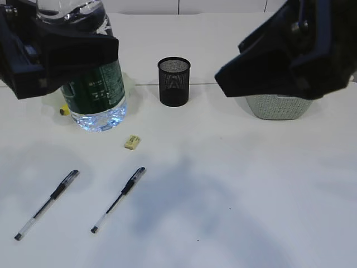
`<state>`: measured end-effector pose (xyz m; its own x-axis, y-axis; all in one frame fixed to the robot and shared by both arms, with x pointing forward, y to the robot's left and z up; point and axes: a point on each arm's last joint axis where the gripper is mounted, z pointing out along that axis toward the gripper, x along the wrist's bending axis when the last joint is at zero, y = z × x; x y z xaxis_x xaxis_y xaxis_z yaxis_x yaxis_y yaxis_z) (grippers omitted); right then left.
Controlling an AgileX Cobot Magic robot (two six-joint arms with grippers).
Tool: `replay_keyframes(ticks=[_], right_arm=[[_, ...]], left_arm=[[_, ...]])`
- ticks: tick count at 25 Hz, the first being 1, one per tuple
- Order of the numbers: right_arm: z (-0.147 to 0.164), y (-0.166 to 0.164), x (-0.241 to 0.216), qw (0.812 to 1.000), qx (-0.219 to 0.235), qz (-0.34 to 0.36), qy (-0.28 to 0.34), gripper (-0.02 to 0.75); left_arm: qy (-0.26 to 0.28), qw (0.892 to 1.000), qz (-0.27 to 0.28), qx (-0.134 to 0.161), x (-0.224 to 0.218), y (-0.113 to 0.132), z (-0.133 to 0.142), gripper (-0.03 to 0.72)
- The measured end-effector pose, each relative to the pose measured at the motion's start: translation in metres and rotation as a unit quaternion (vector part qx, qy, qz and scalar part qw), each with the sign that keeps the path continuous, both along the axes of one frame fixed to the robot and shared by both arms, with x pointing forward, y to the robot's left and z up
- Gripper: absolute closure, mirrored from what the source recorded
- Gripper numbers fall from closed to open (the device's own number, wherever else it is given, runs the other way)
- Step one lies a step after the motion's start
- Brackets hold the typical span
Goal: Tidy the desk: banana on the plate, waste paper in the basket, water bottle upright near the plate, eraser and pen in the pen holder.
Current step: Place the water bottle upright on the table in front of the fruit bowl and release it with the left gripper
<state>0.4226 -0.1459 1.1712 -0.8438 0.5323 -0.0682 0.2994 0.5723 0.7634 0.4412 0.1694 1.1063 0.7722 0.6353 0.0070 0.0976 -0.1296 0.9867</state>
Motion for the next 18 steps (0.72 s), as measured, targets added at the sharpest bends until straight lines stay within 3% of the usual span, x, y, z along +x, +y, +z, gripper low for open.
replay_keyframes(ticks=[11, 18], right_arm=[[-0.014, -0.025, 0.005, 0.982, -0.087, -0.154, 0.064, 0.310], [-0.018, -0.038, 0.006, 0.964, -0.132, -0.216, 0.080, 0.310]], left_arm=[[0.005, 0.996, 0.080, 0.027, 0.010, 0.011, -0.005, 0.260], [0.012, 0.988, 0.150, 0.044, 0.017, 0.022, -0.007, 0.260]])
